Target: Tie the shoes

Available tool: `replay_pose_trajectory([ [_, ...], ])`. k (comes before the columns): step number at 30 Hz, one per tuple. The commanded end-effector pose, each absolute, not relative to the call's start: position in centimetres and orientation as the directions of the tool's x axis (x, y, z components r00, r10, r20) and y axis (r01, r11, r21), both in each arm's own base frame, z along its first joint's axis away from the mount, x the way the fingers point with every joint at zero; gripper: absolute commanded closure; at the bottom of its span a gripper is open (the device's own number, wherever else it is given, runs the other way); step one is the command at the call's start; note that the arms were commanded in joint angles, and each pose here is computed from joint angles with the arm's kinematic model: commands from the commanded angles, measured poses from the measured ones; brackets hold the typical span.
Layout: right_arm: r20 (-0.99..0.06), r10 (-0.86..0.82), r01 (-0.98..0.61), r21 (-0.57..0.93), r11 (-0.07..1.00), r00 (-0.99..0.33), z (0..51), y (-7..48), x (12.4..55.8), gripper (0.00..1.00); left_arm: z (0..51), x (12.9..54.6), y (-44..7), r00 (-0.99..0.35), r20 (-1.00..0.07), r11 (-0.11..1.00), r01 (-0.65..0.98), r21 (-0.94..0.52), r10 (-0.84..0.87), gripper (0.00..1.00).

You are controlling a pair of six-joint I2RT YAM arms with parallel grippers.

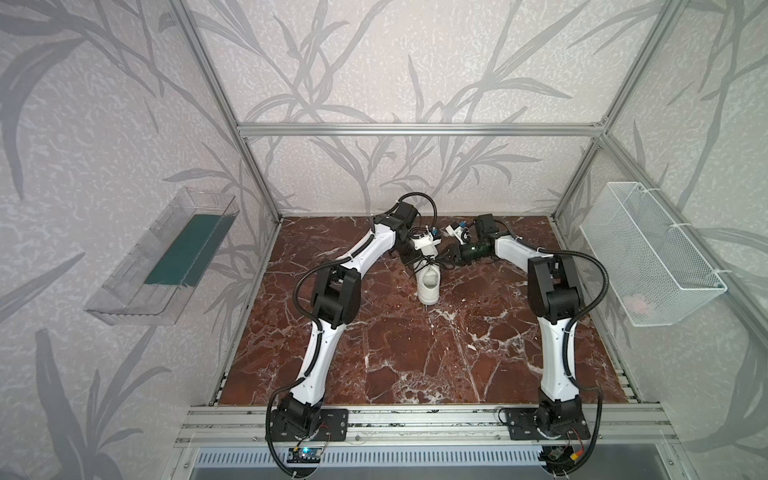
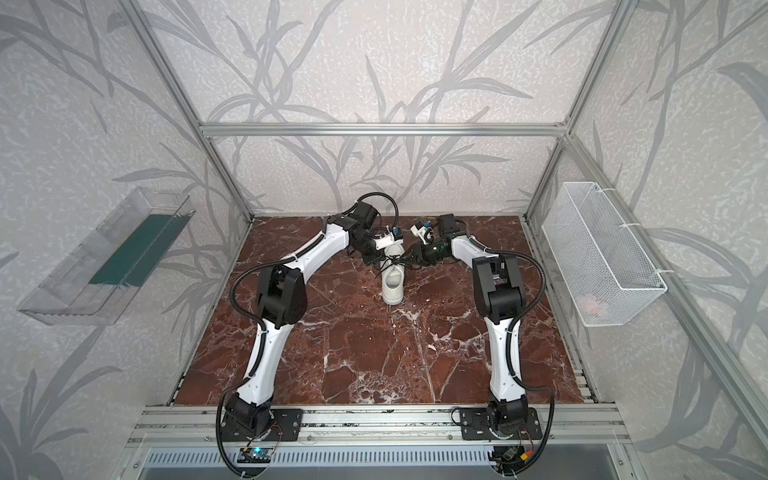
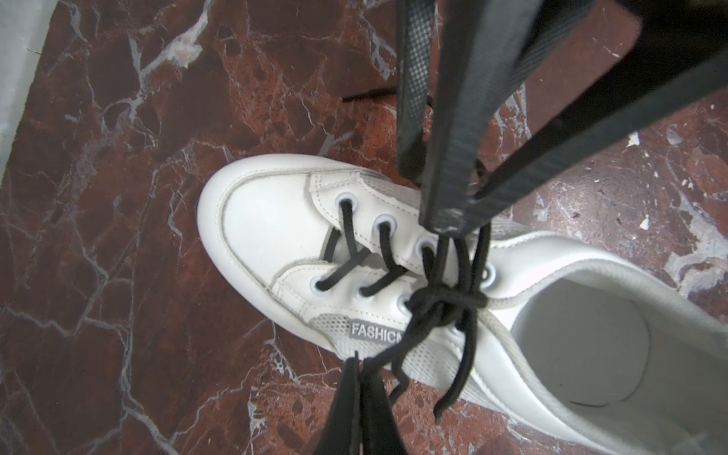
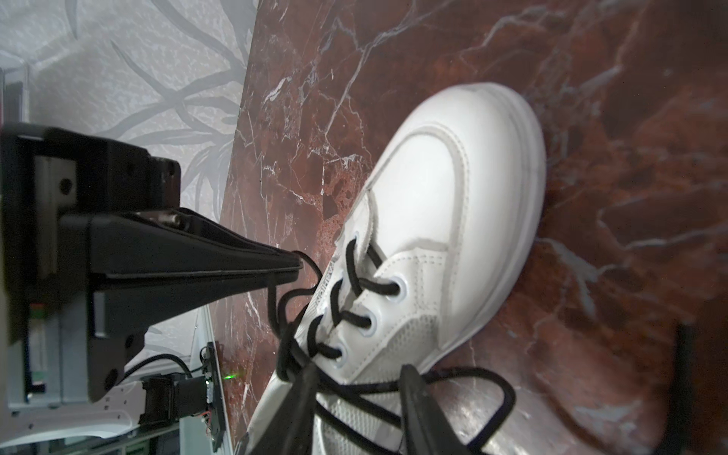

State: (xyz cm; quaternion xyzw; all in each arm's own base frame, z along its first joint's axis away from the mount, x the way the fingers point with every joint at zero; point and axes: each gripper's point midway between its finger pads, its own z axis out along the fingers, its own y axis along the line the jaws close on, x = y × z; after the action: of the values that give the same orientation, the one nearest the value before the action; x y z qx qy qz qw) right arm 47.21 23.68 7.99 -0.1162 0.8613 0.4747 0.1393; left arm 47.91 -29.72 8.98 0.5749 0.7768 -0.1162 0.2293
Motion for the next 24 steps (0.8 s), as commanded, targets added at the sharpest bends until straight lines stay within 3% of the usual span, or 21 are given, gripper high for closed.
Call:
replay_pose_trajectory([
  [1,-0.353,-0.015,-0.303,0.778,0.551,-0.935,9.5,22.4,46.5,0.61,9.6,47.8,-30.0,-0.229,-0.505,0.303,0.950,0.068,0.832,1.00],
  [7,-0.271,0.001,-0.219,0.781,0.585,-0.963,7.0,21.1,45.0,0.57,9.6,47.8,-30.0,-0.230,-0.504,0.302,0.951,0.065,0.832,1.00],
  [16,-0.244,0.051,-0.173,0.805,0.568,-0.968,6.7,20.6,44.4,0.46,9.6,47.7,-29.9,-0.237,-0.503,0.308,0.949,0.062,0.831,1.00],
  [24,-0.214,0.097,-0.146,0.872,0.467,-0.972,6.0,21.6,45.0,0.43,9.5,47.7,-29.8,-0.237,-0.499,0.307,0.950,0.061,0.834,1.00],
])
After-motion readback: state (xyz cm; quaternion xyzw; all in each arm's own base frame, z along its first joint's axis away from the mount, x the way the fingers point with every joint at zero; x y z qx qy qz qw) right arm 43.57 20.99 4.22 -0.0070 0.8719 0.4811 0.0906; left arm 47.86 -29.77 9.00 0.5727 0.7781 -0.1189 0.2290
